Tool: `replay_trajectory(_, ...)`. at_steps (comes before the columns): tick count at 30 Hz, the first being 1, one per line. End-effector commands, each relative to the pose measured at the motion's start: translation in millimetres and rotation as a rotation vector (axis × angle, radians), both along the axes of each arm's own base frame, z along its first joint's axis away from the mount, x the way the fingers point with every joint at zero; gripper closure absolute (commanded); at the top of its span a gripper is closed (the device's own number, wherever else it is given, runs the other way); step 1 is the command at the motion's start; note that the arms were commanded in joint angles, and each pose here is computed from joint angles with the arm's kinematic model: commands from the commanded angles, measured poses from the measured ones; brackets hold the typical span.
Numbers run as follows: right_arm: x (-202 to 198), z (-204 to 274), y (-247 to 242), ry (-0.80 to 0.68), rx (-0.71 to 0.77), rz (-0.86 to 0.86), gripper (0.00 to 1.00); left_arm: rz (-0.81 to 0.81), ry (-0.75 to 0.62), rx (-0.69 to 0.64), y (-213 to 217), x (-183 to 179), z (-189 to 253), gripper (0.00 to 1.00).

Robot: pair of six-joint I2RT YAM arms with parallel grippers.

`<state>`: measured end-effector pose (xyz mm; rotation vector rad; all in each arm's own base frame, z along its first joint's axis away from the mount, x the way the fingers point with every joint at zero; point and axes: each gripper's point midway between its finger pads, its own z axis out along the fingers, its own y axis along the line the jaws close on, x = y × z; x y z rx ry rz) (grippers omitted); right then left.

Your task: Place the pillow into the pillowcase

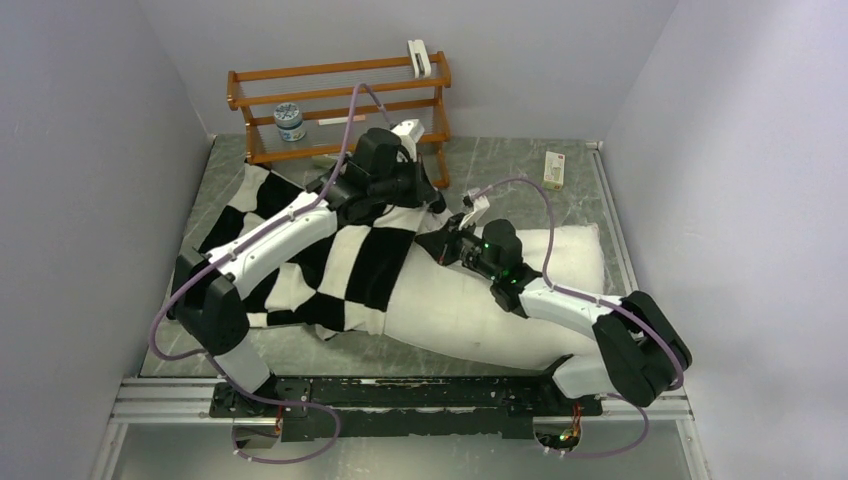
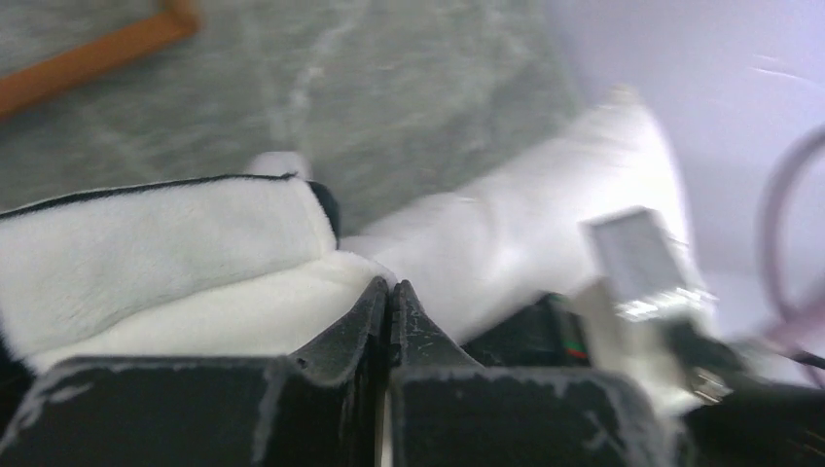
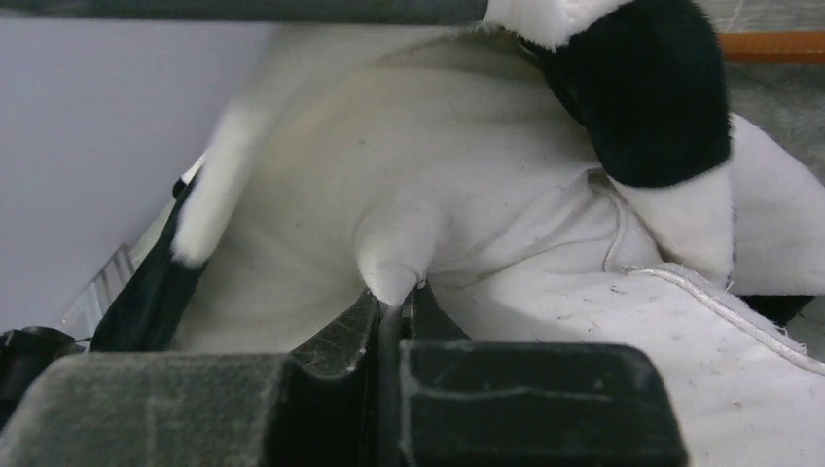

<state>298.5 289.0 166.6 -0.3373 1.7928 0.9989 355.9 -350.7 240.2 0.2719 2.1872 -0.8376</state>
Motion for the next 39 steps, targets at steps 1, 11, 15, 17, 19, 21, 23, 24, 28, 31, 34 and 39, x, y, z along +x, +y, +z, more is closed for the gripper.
replay_trajectory(1,-22.3,-16.1,7.5,0.101,0.039,0.013,1.00,-0.292,-0.021,-0.387,-71.4,-73.0,88.9,0.95)
replay_trajectory(11,10.2,-7.5,-15.6,0.118,0.155,-0.224,1.00,-0.344,0.060,-0.433,-89.0,-83.0,47.2,0.95)
replay_trajectory(15,23.4,-5.5,-26.7,0.123,0.229,-0.289,1.00,-0.348,0.100,-0.379,-95.6,-77.5,25.3,0.95)
replay_trajectory(17,33.4,-4.1,-29.5,0.112,0.216,-0.318,1.00,-0.357,0.108,-0.355,-97.0,-76.7,20.9,0.95)
replay_trajectory(19,40.8,-5.2,-29.6,0.104,0.198,-0.330,1.00,-0.347,0.088,-0.315,-95.1,-71.3,18.4,0.91)
replay_trajectory(21,46.9,-8.4,-31.7,0.110,0.191,-0.343,0.99,-0.273,0.080,-0.228,-84.5,-58.1,13.0,0.83)
replay_trajectory(23,45.5,-12.3,-29.8,0.111,0.154,-0.308,0.76,-0.240,0.069,-0.157,-70.6,-51.4,9.8,0.71)
replay_trajectory(24,41.5,-12.7,-28.8,0.114,0.128,-0.279,0.68,-0.222,0.065,-0.124,-61.3,-49.9,8.4,0.63)
replay_trajectory(28,18.0,-9.9,-35.6,0.094,-0.002,-0.192,0.50,-0.106,0.024,-0.021,-3.5,-49.2,13.3,0.49)
replay_trajectory(31,4.0,2.7,-43.1,0.038,-0.097,-0.136,0.46,-0.043,0.011,0.027,36.3,-53.4,12.9,0.46)
replay_trajectory(34,-4.6,26.4,-41.2,-0.031,-0.186,-0.043,0.37,-0.019,0.016,0.060,62.2,-59.4,9.6,0.44)
replay_trajectory(39,-28.3,57.0,-30.9,-0.079,-0.238,0.103,0.36,-0.017,0.055,0.093,85.5,-69.3,-8.3,0.50)
